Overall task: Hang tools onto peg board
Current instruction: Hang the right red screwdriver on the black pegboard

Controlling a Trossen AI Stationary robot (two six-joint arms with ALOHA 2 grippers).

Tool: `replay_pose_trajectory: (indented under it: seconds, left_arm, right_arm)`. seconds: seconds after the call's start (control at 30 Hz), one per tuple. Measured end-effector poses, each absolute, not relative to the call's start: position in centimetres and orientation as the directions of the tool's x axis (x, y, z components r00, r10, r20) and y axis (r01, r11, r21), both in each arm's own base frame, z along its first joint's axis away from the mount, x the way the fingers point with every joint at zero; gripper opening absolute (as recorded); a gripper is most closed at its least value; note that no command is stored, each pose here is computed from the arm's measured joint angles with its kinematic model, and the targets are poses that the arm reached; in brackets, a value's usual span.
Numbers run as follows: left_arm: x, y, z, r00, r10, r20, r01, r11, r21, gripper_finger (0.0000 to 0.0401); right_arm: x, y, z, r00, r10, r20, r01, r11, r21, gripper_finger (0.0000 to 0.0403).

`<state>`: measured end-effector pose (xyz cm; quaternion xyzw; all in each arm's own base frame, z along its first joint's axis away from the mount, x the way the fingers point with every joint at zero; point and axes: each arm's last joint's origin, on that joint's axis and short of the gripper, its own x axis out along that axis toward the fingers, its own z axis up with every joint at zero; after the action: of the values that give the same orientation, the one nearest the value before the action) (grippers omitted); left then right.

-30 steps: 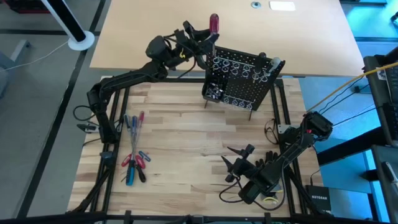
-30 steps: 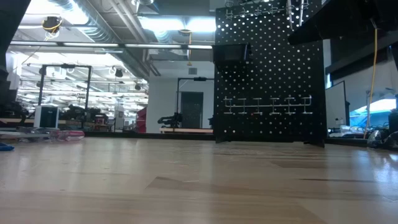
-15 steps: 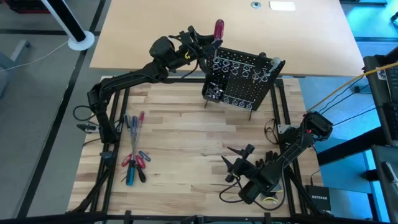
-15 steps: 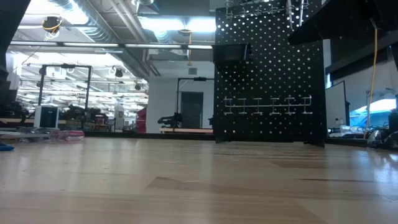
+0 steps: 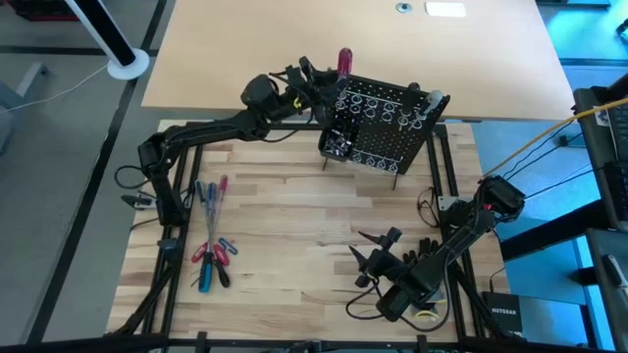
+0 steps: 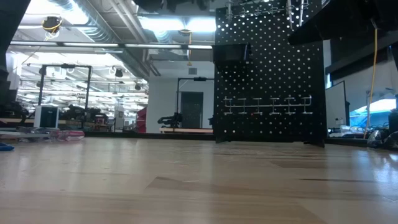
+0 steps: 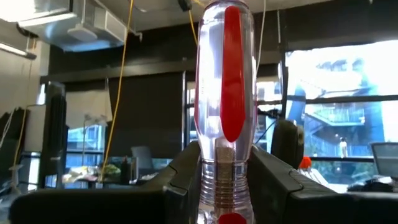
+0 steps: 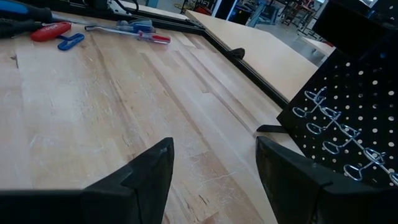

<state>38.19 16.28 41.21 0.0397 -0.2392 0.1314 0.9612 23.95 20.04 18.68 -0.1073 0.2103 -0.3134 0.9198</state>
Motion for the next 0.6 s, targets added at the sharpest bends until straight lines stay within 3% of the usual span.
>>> replay_pose_trajectory:
  seconds: [0.6]
  left_arm:
    - [38.6,16.2,38.1,0.889,0.248,0.386,-0.280,0.960,0.028,0.0088]
  right_arm:
    - [24.0,20.0,18.7,0.715,-0.621,-0.320,0.532,0.781,-0.328,0.0227]
